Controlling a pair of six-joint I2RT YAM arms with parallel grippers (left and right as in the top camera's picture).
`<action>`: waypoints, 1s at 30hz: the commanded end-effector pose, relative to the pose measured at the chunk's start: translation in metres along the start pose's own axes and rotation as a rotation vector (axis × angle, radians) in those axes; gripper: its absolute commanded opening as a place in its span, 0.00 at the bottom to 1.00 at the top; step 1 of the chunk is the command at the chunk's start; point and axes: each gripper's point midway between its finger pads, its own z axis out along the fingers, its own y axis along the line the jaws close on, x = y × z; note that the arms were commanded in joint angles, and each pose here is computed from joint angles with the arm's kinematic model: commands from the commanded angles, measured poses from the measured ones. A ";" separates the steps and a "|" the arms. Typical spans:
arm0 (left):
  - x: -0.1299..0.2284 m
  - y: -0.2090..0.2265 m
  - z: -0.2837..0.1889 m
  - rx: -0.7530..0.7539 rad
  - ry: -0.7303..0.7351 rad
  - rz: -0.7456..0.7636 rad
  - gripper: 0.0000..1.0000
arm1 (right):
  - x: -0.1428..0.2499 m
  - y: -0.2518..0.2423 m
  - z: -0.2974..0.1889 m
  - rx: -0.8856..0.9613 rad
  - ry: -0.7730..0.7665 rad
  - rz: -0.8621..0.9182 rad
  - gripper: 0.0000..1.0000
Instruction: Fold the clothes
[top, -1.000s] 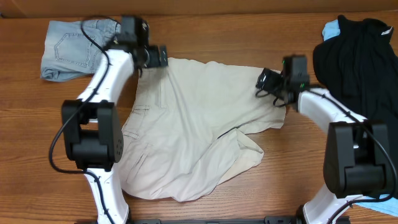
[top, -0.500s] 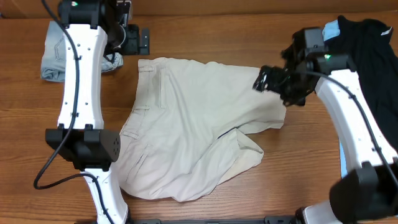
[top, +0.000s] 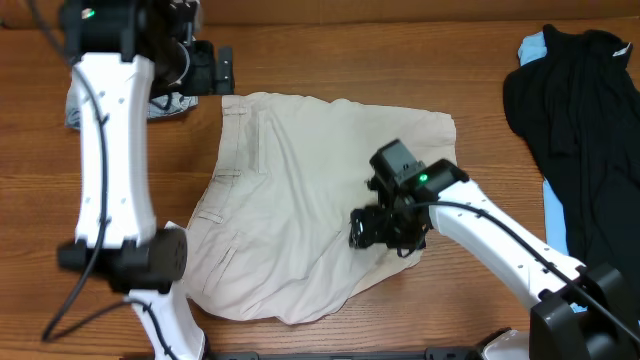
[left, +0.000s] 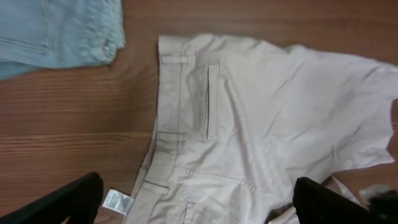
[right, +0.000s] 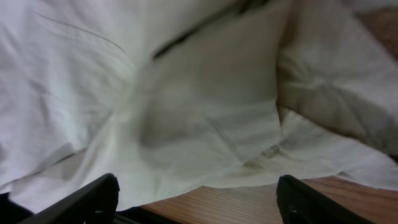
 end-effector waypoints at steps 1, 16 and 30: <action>0.009 -0.001 -0.073 -0.032 -0.174 0.010 1.00 | 0.010 0.001 -0.003 -0.029 -0.021 0.025 0.86; 0.021 -0.002 -0.102 -0.031 -0.235 0.015 1.00 | 0.001 -0.016 0.031 -0.030 -0.103 -0.027 0.31; 0.023 0.000 -0.095 -0.043 -0.211 0.036 1.00 | 0.024 -0.012 -0.006 -0.047 -0.123 0.016 0.04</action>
